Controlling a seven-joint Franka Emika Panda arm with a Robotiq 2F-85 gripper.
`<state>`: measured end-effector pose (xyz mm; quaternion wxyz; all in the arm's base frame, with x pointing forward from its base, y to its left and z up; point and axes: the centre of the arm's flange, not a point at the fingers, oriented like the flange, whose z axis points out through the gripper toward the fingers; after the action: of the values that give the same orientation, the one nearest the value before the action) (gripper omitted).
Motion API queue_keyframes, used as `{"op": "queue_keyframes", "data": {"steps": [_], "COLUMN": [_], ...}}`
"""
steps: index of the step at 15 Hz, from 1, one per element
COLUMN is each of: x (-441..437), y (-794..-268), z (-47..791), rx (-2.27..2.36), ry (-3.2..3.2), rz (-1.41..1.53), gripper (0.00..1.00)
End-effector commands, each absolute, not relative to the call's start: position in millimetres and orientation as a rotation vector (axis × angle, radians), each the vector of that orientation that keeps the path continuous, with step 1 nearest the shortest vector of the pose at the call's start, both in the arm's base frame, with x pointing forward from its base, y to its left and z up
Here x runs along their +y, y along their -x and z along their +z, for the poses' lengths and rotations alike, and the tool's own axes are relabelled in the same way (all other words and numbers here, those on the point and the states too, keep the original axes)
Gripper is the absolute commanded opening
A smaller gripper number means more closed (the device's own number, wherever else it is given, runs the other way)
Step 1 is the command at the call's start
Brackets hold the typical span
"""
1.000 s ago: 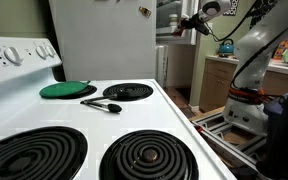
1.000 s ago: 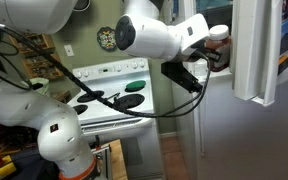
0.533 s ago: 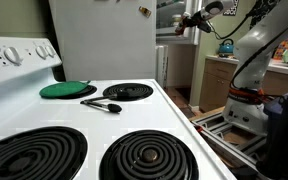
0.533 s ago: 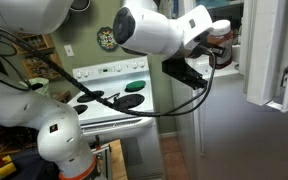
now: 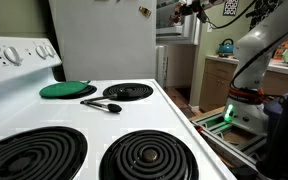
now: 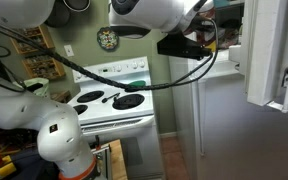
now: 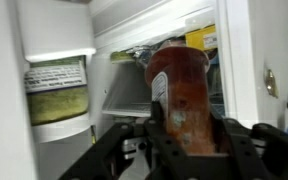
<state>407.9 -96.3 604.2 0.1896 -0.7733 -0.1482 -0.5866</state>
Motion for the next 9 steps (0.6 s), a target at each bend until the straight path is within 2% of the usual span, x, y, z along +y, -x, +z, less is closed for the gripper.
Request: {"op": "queue_keyframes", "data": {"steps": [1, 2, 3, 9], "x": [-82, -77, -80, -73], "y": [-419, -422, -413, -420], "z": [628, 631, 618, 624], "rx": [-0.516, -0.513, -0.501, -0.526], "ry": [2.093, 2.075, 2.102, 2.098], "rz": [-1.593, -1.597, -1.610, -1.600], "gripper": [0.19, 0.19, 0.44, 0.44]}}
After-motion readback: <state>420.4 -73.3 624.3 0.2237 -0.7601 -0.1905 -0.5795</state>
